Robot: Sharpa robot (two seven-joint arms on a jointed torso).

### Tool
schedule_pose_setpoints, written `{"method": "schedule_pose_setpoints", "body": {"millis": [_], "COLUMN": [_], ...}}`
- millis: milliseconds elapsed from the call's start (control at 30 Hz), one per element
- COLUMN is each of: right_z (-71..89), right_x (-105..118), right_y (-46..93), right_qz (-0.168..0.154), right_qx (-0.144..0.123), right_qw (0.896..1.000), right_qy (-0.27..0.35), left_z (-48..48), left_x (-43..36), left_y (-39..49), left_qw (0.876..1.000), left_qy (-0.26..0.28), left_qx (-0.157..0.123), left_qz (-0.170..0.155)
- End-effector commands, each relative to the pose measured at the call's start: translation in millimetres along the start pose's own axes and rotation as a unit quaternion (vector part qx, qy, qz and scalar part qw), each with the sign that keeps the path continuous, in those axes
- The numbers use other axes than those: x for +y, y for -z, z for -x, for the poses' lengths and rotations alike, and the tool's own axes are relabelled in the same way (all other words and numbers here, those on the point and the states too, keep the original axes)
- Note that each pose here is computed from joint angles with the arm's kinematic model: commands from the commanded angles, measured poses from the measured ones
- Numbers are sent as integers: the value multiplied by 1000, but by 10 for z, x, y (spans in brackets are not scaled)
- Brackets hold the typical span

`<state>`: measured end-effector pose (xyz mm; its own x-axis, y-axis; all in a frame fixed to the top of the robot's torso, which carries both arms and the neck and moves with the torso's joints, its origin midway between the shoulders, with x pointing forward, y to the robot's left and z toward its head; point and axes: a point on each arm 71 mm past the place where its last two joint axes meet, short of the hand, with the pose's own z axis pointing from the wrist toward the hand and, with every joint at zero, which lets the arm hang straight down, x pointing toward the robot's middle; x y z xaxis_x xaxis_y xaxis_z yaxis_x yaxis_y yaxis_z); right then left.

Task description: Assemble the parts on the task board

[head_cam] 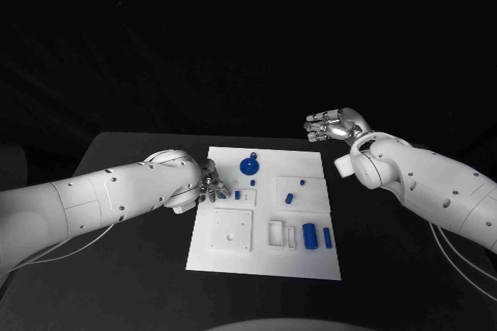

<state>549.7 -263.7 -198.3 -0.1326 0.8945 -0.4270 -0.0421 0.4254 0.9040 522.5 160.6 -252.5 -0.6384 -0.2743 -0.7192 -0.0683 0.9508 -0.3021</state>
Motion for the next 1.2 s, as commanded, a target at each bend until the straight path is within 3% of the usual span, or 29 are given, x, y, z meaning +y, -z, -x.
{"method": "schedule_pose_setpoints", "body": {"millis": [33,1200], "right_z": [-10,-20], "right_x": [2,-63], "right_y": [1,25], "right_qz": [3,-3], "right_qx": [6,7], "right_qw": [1000,1000], "right_qy": [2,3], "left_z": [-122,-67], "left_x": [13,135], "left_y": [-23,-30], "left_qw": [999,999], "left_qy": [-14,-18], "left_qx": [29,21], "left_qz": [5,20]}}
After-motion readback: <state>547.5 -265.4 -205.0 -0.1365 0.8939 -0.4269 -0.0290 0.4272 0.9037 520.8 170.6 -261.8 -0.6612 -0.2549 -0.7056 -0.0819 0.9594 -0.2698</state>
